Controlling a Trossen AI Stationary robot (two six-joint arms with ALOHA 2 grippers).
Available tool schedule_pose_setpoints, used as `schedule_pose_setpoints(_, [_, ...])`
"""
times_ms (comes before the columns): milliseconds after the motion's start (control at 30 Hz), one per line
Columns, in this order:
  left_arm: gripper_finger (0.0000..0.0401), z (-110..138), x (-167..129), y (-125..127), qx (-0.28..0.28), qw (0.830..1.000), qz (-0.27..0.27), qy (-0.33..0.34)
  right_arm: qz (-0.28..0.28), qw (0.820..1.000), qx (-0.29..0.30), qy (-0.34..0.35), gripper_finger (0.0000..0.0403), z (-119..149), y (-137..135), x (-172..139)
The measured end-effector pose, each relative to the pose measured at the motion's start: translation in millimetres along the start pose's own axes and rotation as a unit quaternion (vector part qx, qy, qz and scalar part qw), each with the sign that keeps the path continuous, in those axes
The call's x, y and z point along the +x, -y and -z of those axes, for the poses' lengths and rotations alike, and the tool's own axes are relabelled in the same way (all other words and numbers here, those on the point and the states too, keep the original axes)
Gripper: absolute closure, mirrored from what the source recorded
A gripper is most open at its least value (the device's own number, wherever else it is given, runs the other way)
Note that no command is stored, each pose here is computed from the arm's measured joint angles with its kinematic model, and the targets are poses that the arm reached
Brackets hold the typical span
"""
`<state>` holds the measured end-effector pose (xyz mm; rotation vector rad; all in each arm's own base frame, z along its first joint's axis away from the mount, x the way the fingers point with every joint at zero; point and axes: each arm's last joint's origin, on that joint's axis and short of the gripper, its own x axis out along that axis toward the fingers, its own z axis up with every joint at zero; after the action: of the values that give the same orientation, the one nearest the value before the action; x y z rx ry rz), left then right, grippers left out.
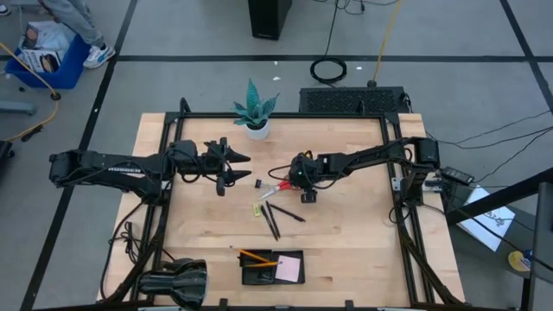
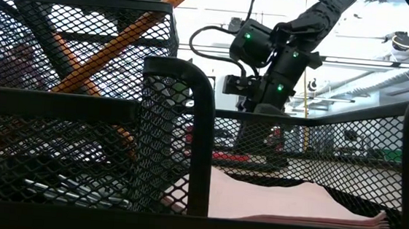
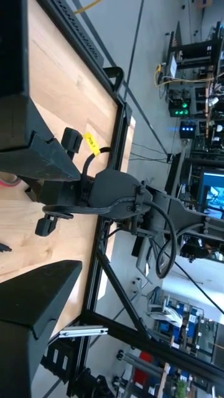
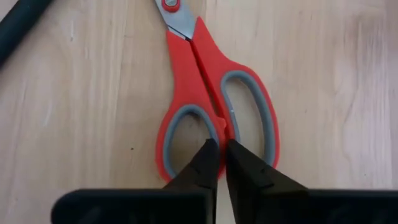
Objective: Pick and place office supplies into organizer
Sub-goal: Put the red scissors into the black desk organizer
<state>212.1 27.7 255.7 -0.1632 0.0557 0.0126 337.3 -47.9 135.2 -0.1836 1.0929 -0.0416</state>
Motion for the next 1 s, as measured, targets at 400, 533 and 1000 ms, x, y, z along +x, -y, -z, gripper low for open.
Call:
schedule_pose_setpoints(400, [0.0176,3,0,-1,-0.002,1.000,-0.004,-0.014,0.026,0.999,-0.015,0.012,0.0402,-4,-1,-2])
schedule_pose_setpoints(533, [0.0176,4,0,-1,-0.002,1.000,-0.012,-0.019,0.028,0.999,-0.015,0.025,0.0402,-6,0,-9])
schedule_pose_setpoints(1000, [0.0176,4,0,-1,-0.004,1.000,-0.011,-0.020,-0.026,0.998,-0.030,0.038,0.0394,-8,-6,-11])
